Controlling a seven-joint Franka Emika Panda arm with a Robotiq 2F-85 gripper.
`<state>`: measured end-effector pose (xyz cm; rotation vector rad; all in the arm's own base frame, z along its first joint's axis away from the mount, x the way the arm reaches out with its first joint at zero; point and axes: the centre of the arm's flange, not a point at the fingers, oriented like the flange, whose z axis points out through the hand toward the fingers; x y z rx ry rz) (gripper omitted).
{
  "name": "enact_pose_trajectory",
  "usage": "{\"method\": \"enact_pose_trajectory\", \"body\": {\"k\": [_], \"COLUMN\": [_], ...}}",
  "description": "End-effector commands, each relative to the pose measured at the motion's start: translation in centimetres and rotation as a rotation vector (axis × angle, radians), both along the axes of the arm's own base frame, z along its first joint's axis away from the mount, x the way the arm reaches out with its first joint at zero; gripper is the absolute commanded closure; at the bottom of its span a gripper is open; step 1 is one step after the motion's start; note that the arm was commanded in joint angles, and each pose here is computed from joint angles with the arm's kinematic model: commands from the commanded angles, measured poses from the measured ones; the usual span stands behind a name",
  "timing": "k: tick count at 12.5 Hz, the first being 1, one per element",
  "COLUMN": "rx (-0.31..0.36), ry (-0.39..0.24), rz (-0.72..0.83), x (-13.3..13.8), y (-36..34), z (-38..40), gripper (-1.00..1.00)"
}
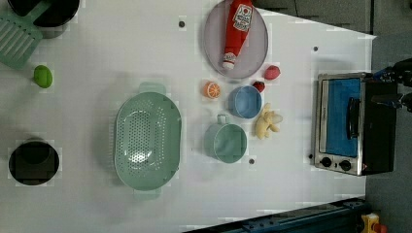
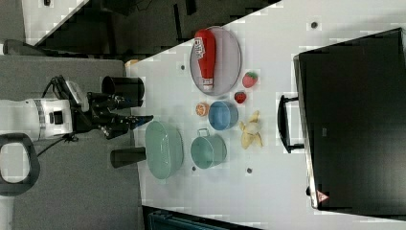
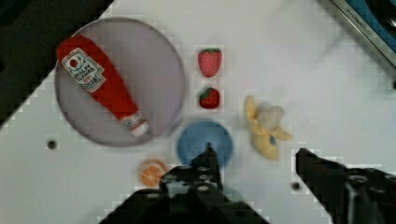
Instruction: Pick banana from table and place on oven.
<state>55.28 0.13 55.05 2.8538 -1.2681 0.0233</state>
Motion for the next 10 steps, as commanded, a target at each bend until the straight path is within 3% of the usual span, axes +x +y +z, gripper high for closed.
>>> {"method": "enact_pose_trajectory", "body": {"k": [1, 3, 6, 10], "rx": [0.000, 0.000, -0.001, -0.004], "ry": [-0.025, -0.024, -0.009, 0.013], "rz": [-0.049, -0.050, -0.048, -0.039], "x": [-14.0, -14.0, -13.0, -9.5], "y": [-3.3, -3.3, -3.3, -3.1], "z": [6.6, 6.5, 4.8, -3.1], "gripper": [-0.59, -1.00, -1.00, -1.00]}}
